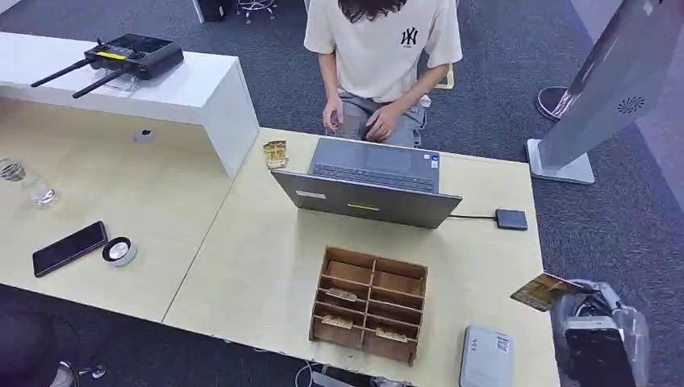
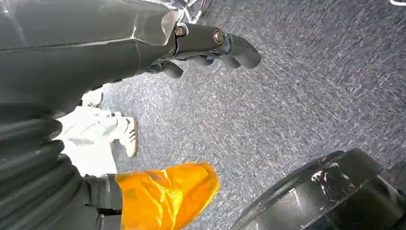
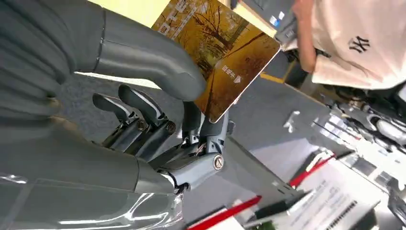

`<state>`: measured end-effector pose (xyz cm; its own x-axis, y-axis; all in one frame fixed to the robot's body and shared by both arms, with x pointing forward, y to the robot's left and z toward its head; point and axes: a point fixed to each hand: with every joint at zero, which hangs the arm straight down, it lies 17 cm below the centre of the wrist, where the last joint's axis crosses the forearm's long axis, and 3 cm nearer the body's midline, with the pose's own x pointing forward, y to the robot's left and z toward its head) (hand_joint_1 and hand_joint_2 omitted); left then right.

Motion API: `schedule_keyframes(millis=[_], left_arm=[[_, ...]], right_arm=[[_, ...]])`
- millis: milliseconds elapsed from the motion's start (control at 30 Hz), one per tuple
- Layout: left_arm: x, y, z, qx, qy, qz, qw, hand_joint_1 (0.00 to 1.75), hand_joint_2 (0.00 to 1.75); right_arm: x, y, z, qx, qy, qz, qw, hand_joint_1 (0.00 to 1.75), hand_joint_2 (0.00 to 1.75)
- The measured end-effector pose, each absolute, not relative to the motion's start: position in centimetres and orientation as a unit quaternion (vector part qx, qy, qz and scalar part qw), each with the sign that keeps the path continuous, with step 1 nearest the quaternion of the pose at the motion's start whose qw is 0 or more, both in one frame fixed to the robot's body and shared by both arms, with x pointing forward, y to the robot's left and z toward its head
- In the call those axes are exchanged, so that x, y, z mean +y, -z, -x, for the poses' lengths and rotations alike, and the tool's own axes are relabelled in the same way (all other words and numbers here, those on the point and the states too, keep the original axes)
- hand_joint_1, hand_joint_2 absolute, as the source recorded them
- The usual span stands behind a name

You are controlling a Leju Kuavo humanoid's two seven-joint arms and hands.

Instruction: Pass the card to the sensor for recognition and then transmit it.

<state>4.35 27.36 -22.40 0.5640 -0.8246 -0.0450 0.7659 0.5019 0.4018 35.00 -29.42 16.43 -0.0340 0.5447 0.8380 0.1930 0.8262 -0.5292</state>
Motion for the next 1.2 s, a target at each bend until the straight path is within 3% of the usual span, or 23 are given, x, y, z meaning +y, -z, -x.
schedule_keyframes(millis=[467,1200], left_arm=[[26.7,23.7,-6.9,-0.121,0.404,-0.191,0.886,0.0,1.75],[27.0,25.5,-5.6,-0.08,0.377,-0.19,0.903,0.0,1.75]], right_arm=[[-27.7,-10.1,-32.4,-0.64,-0.187,0.174,0.725,1.75,1.75],[-26.6,-3.2,-29.7,-0.543,-0.298,0.155,0.769,1.75,1.75]])
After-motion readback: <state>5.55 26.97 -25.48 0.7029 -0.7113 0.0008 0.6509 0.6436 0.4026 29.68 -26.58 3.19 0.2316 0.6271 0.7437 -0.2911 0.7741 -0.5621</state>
